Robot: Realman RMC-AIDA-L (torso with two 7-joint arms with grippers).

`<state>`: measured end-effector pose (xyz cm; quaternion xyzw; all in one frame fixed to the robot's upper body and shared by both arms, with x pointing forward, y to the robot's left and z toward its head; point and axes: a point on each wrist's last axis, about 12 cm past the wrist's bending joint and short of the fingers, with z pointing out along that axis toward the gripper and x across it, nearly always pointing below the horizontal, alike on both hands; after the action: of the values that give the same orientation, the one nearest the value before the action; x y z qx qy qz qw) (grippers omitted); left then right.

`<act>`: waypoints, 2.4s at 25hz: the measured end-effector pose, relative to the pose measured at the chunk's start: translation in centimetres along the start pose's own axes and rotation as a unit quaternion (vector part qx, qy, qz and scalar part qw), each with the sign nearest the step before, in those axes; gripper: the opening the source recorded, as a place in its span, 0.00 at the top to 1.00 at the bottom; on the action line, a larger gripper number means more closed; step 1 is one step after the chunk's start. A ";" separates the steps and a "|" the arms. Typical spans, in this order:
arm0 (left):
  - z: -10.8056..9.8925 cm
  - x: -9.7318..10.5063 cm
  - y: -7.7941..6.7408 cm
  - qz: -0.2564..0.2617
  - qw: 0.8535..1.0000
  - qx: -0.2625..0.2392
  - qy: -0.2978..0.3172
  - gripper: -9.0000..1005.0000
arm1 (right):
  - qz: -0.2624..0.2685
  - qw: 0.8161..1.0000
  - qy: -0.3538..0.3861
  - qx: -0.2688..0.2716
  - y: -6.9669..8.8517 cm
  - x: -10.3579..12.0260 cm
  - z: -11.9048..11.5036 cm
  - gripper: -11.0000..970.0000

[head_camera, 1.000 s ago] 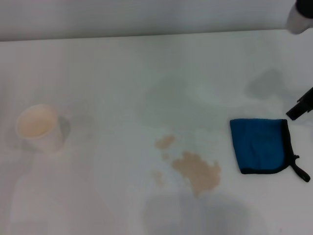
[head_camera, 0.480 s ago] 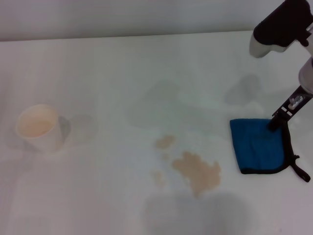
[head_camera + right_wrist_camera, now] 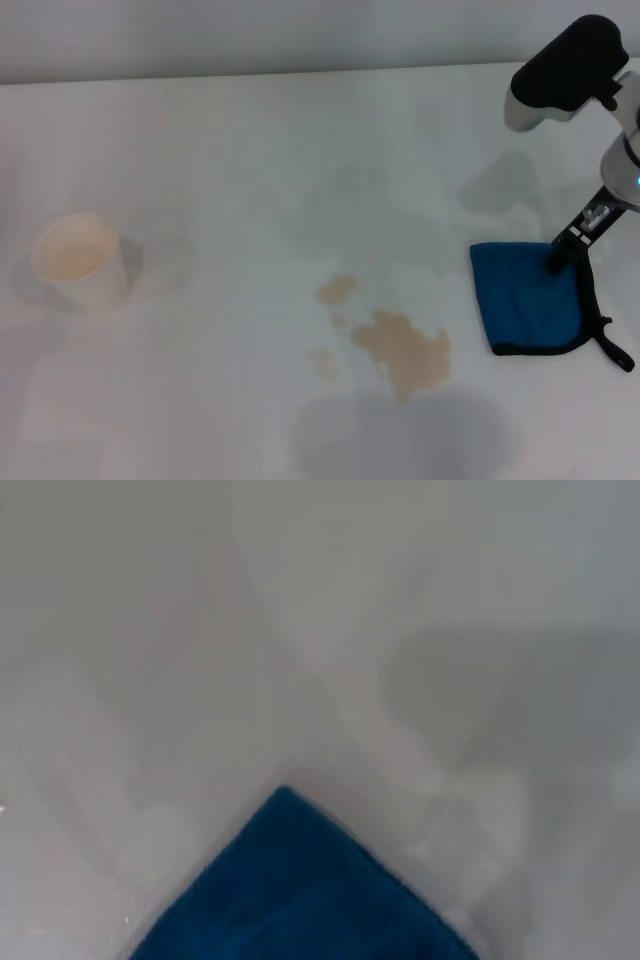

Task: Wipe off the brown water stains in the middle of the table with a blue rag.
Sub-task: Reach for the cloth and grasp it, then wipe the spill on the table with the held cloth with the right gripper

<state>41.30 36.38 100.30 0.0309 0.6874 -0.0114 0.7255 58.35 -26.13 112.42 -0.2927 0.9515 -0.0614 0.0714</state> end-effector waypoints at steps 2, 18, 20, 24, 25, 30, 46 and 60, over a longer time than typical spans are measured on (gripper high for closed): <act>0.0 0.0 0.0 0.000 1.000 0.000 0.001 0.12 | -0.001 1.000 0.003 -0.001 -0.1 0.0 0.2 0.19; 0.5 0.0 -0.3 0.001 1.000 0.010 0.003 0.12 | -0.007 1.000 0.024 -0.007 -0.1 0.5 1.2 0.52; 0.6 0.0 -0.4 0.001 1.000 0.011 0.002 0.12 | -0.006 1.000 0.022 -0.006 -0.1 0.5 1.4 0.51; 0.8 0.0 -0.4 0.001 1.000 0.014 0.003 0.12 | -0.005 1.000 0.016 -0.005 -0.2 0.4 1.5 0.51; 0.8 0.0 -0.5 0.001 1.000 0.015 0.003 0.12 | -0.005 1.000 0.016 -0.005 -0.2 0.4 1.4 0.53; 0.8 0.0 -0.5 0.001 1.000 0.015 0.003 0.12 | -0.005 1.000 0.017 -0.006 -0.2 0.4 1.5 0.62; 0.9 0.0 -0.6 0.000 1.000 0.016 0.002 0.12 | -0.026 0.999 0.011 -0.037 0.5 0.3 1.6 0.92; 1.8 -0.1 -0.8 0.001 1.000 0.021 0.000 0.12 | -0.101 0.979 -0.020 -0.178 5.6 -1.7 0.3 0.94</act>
<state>42.99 35.52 100.47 0.0469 0.6873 -0.0254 0.7245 56.69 -20.60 111.41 -0.3962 0.9112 0.1083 0.0303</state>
